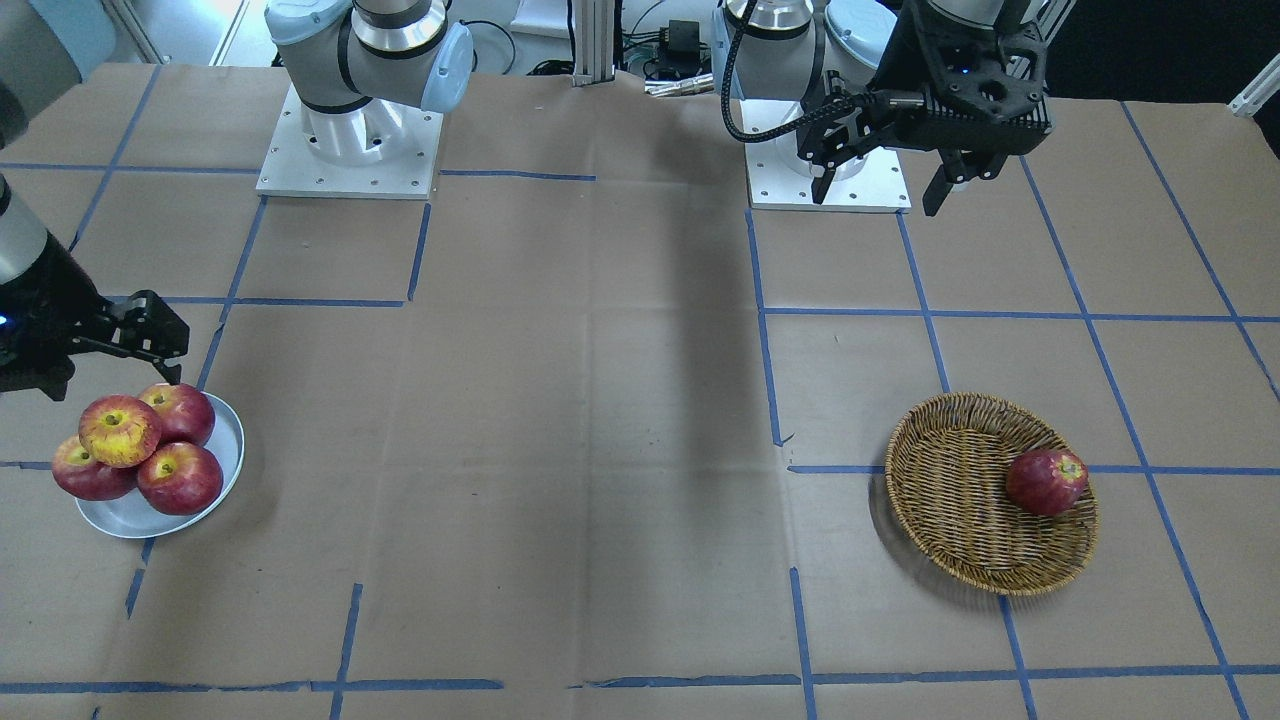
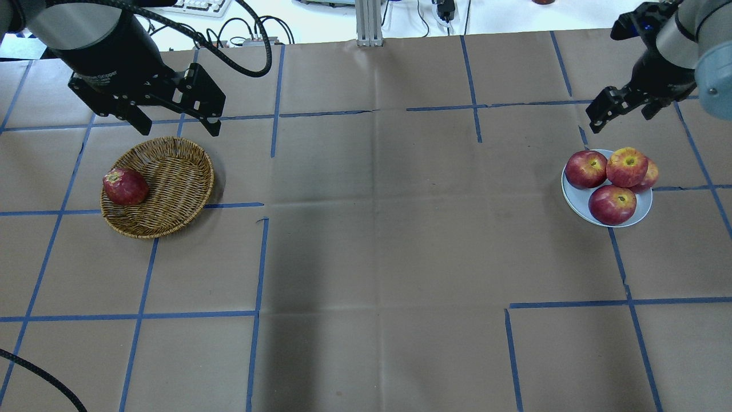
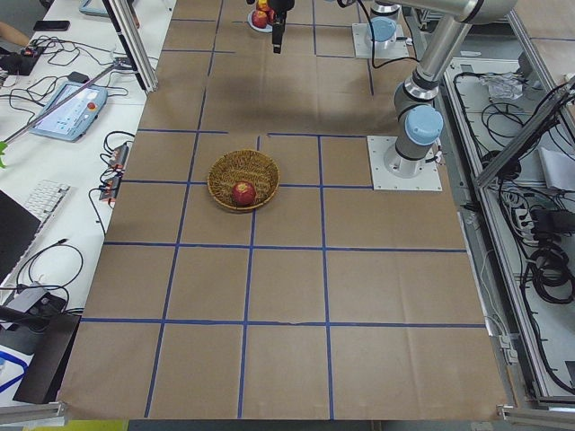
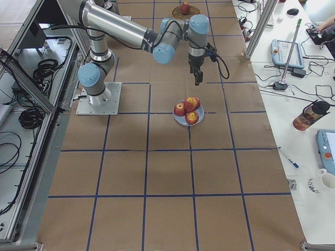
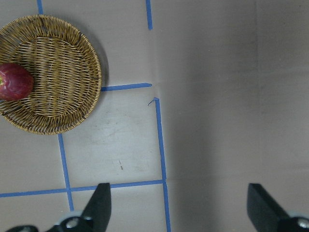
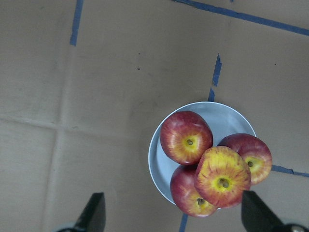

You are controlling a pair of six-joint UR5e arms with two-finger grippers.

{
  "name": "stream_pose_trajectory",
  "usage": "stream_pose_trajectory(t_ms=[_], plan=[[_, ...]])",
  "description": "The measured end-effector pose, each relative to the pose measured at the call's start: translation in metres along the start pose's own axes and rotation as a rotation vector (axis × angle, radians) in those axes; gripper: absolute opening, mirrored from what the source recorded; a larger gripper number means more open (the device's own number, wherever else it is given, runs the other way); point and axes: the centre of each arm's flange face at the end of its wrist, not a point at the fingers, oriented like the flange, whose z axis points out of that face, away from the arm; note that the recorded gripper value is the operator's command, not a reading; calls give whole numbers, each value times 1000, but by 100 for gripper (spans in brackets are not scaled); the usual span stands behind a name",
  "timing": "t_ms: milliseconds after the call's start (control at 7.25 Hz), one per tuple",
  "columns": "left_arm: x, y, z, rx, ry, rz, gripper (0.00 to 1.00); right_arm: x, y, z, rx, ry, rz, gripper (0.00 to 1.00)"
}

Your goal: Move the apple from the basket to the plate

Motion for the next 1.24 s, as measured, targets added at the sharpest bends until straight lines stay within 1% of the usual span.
stream_pose_trajectory(t_ms=[138,276,414,552,828,1241], plan=[[0,0,0,0,0,0,99,-33,-6,-22,-28,-6,46,100],[0,0,0,-1,1,-1,99,-68,-6,-39,-69,-3,93,100],[0,0,1,-1,0,-2,99,-102,-3,-51,-99,4,134,100],[0,0,1,-2,1,-2,99,-125,4,-60,-112,4,175,100],[0,0,1,-3,1,-2,99,-140,12,-70,-108,-10,236,100],[0,0,1,-3,1,-3,99,-141,13,-72,-106,-16,260,100]])
